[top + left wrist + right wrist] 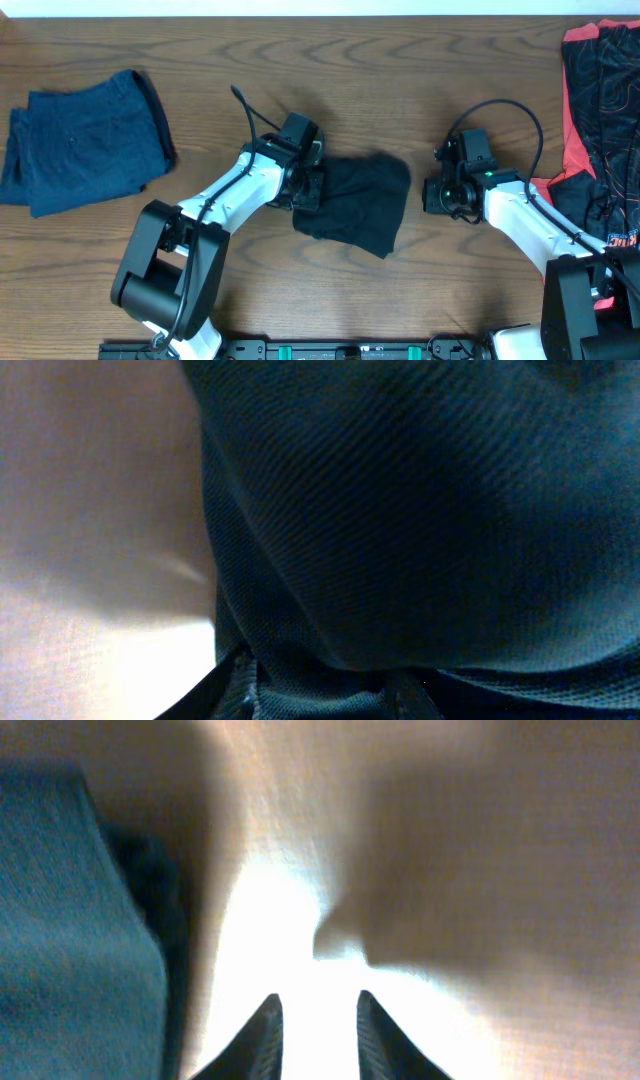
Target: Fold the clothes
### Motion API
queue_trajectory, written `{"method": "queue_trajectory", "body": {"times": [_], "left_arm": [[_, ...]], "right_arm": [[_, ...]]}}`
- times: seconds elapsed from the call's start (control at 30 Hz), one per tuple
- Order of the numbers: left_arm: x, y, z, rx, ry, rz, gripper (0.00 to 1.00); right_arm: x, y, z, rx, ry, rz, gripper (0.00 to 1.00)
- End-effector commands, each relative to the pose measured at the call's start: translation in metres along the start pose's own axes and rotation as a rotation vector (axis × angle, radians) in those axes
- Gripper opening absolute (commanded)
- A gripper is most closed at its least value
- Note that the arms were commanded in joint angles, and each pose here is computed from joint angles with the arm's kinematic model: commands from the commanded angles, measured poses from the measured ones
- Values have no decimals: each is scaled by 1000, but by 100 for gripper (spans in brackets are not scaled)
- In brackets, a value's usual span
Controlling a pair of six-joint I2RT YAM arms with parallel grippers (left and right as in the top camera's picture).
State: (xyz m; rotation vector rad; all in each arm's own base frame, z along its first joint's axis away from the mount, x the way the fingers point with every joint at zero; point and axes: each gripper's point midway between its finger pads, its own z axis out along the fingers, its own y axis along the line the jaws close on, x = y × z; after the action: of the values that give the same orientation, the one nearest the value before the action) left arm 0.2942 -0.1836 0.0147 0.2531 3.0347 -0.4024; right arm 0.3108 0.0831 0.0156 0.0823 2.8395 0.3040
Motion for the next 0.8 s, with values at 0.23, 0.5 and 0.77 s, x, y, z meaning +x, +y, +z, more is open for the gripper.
{"method": "queue_trajectory", "body": {"times": [0.23, 0.5, 0.77], "left_arm": [[-8, 24, -68, -162, -218, -121, 50], [-64, 14, -117, -186, -528, 59, 70], [-77, -1, -56, -92, -429, 168, 70]], "right_arm": [[-21, 63, -21, -344, -32, -131, 22], [41, 80, -24, -398, 210, -128, 31], [63, 90, -19, -343, 258, -208, 45]]}}
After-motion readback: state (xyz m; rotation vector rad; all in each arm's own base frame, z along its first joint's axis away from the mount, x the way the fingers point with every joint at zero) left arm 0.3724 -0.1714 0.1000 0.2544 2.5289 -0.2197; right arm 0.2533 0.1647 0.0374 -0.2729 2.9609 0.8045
